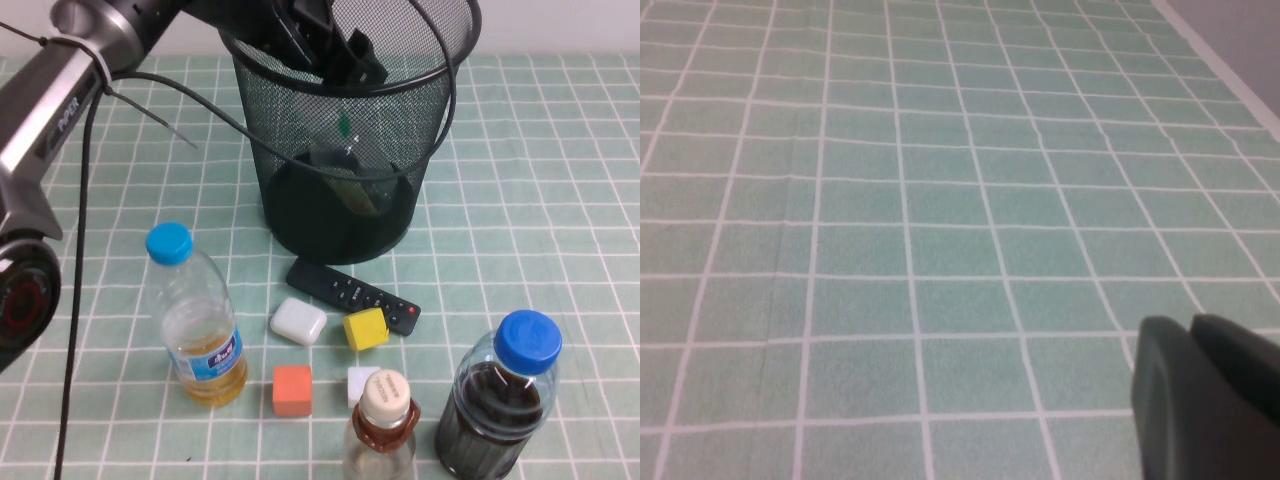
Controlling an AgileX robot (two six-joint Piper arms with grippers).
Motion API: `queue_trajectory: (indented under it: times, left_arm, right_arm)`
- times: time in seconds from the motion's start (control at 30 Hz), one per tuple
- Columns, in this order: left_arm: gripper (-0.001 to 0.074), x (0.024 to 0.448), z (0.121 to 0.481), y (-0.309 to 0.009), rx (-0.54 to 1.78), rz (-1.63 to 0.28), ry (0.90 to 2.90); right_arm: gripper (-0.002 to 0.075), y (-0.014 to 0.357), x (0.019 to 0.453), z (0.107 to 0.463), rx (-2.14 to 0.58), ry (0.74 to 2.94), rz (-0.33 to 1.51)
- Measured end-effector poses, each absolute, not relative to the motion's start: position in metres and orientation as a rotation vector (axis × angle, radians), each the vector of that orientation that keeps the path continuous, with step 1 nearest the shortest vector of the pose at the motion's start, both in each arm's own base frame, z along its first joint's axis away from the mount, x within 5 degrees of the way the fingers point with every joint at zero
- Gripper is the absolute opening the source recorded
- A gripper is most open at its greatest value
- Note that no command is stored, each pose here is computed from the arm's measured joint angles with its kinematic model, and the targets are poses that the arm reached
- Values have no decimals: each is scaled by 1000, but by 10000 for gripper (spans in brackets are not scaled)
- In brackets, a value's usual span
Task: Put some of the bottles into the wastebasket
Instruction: Place the bottle in the trash can, then pick up a bottle from the table with right arm
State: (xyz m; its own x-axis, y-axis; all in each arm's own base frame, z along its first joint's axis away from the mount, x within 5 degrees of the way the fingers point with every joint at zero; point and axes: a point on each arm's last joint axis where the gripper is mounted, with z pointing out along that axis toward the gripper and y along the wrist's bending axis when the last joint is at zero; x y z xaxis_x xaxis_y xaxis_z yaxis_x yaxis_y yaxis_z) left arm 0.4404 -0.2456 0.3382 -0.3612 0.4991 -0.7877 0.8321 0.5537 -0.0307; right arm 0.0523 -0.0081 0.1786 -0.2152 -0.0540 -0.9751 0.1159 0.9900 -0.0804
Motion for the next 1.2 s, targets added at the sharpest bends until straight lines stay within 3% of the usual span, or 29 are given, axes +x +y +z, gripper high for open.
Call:
queue_trajectory:
  times: [0.1,0.27,0.37,0.53,0.7,0.93,1.2]
  left_arm:
    - [391,437,350,-245,1012,-598,2054]
    - [105,415,401,-236,1026,-594,1963]
    - [27,397,432,-228,1044,-572,1902]
    - [1,370,458,-212,1103,-501,1914]
    - [-1,343,488,-191,1032,-403,1932]
    - [-2,272,534,-147,948,-266,1903]
    - [-2,205,515,-108,874,-198,1940]
  right_arm:
    - [-7,-5,54,189,152,1652,-8]
    - [-7,-7,53,211,364,1376,223]
    - [-7,-10,52,217,422,1295,269]
    - [-7,-8,50,233,472,1283,359]
    - [-7,8,51,279,344,1583,396]
    - [-7,13,79,351,167,1951,312]
    - [-3,12,146,414,22,2212,315]
